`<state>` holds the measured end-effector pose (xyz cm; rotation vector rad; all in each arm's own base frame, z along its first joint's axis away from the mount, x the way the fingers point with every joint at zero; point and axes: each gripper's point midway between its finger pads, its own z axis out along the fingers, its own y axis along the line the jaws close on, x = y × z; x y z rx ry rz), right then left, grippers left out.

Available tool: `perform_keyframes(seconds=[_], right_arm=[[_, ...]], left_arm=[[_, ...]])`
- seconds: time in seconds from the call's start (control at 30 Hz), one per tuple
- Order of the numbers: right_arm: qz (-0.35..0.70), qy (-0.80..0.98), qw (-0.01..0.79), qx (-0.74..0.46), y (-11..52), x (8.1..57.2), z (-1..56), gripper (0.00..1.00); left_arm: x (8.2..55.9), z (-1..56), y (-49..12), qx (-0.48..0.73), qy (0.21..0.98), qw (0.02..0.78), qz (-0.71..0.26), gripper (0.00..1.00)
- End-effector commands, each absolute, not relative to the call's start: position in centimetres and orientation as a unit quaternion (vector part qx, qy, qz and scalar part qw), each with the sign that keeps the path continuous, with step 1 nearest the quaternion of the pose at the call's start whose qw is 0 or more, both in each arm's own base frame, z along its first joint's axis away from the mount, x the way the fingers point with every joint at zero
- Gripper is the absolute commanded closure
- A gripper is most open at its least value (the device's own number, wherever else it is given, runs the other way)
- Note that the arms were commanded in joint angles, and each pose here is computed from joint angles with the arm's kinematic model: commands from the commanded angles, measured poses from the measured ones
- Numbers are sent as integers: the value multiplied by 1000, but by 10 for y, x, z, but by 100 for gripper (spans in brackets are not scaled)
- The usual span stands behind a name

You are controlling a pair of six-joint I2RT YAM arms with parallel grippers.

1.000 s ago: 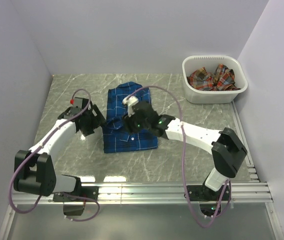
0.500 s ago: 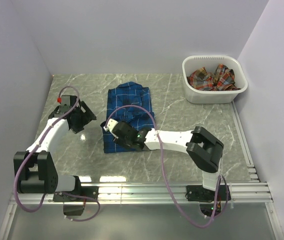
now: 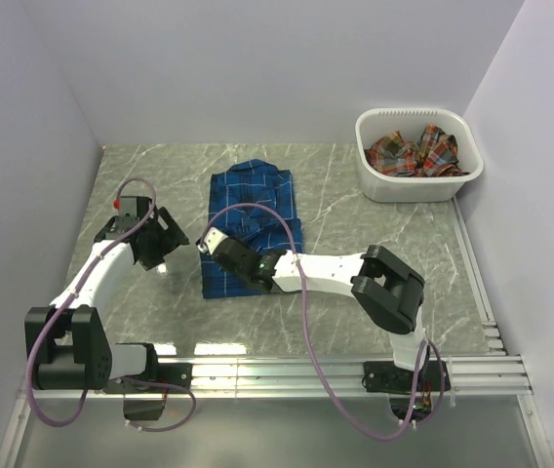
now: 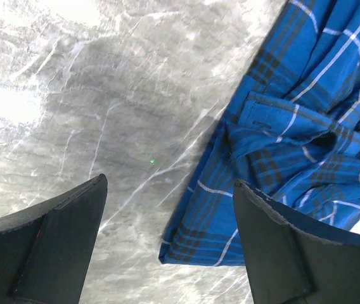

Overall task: Fold and stack the long sleeve shirts
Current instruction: Fold the shirt

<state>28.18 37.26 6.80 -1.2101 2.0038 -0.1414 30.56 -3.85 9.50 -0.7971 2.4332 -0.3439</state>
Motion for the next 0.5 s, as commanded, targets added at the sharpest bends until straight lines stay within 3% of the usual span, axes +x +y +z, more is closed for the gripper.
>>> perform_keyframes(seconds=[0.0, 0.47], right_arm=[[-56, 780, 434, -447, 390, 298, 91, 82], [-11, 851, 433, -296, 376, 375, 106, 82]], left_arm=[[306, 100, -41, -277, 905, 292, -138, 14], [291, 91, -56, -261, 910, 275, -166, 14]])
